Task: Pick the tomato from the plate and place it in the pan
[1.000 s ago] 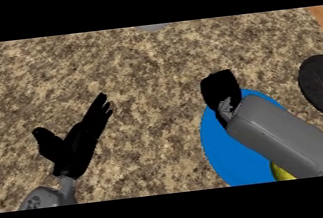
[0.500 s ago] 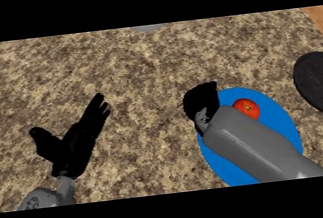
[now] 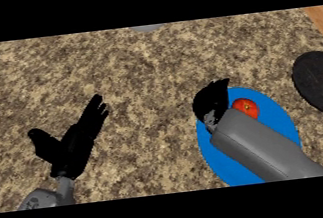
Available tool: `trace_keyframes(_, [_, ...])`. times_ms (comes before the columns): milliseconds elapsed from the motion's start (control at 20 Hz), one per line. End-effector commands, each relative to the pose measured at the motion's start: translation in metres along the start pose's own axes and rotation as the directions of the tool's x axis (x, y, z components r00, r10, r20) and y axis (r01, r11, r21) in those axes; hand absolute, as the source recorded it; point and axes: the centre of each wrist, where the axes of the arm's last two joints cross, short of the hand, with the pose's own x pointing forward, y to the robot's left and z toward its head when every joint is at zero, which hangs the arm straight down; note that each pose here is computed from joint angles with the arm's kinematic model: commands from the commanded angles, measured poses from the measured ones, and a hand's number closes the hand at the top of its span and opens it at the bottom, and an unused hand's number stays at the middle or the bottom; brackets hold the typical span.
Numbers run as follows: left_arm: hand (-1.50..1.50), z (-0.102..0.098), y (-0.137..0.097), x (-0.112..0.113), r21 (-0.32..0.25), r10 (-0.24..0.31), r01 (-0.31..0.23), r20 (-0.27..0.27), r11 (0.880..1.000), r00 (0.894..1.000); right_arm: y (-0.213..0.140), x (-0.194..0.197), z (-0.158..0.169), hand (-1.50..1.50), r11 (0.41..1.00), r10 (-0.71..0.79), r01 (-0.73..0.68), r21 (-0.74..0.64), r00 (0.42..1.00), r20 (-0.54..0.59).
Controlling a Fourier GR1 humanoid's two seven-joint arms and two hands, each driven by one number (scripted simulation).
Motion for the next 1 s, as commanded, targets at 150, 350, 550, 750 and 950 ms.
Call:
trace_keyframes(150, [0.0, 0.004, -0.001, 0.01, -0.007, -0.002, 0.002, 0.007, 1.0, 1.0, 0.026, -0.005, -0.002, -1.5, 0.998, 0.055, -0.054, 0.013, 0.993, -0.106])
trace_keyframes(350, [0.0, 0.004, -0.001, -0.003, 0.0, -0.011, 0.011, -0.001, 1.0, 1.0, 0.03, -0.006, -0.007, -1.5, 0.999, 0.041, -0.039, 0.018, 0.989, -0.139])
trace_keyframes(550, [0.0, -0.003, -0.006, -0.004, -0.014, -0.003, 0.003, 0.015, 1.0, 1.0, 0.03, -0.015, -0.016, -1.5, 0.999, 0.047, -0.045, 0.016, 0.992, -0.121])
trace_keyframes(750, [0.0, 0.009, 0.007, 0.021, -0.002, -0.022, 0.022, 0.016, 1.0, 1.0, 0.042, -0.043, -0.015, 1.5, 0.993, 0.108, -0.111, -0.044, 0.991, -0.073])
trace_keyframes(950, [0.0, -0.007, 0.003, 0.019, -0.029, -0.014, 0.014, 0.009, 0.999, 1.0, 0.046, -0.033, -0.023, 1.5, 0.978, 0.175, -0.179, -0.103, 0.983, -0.048])
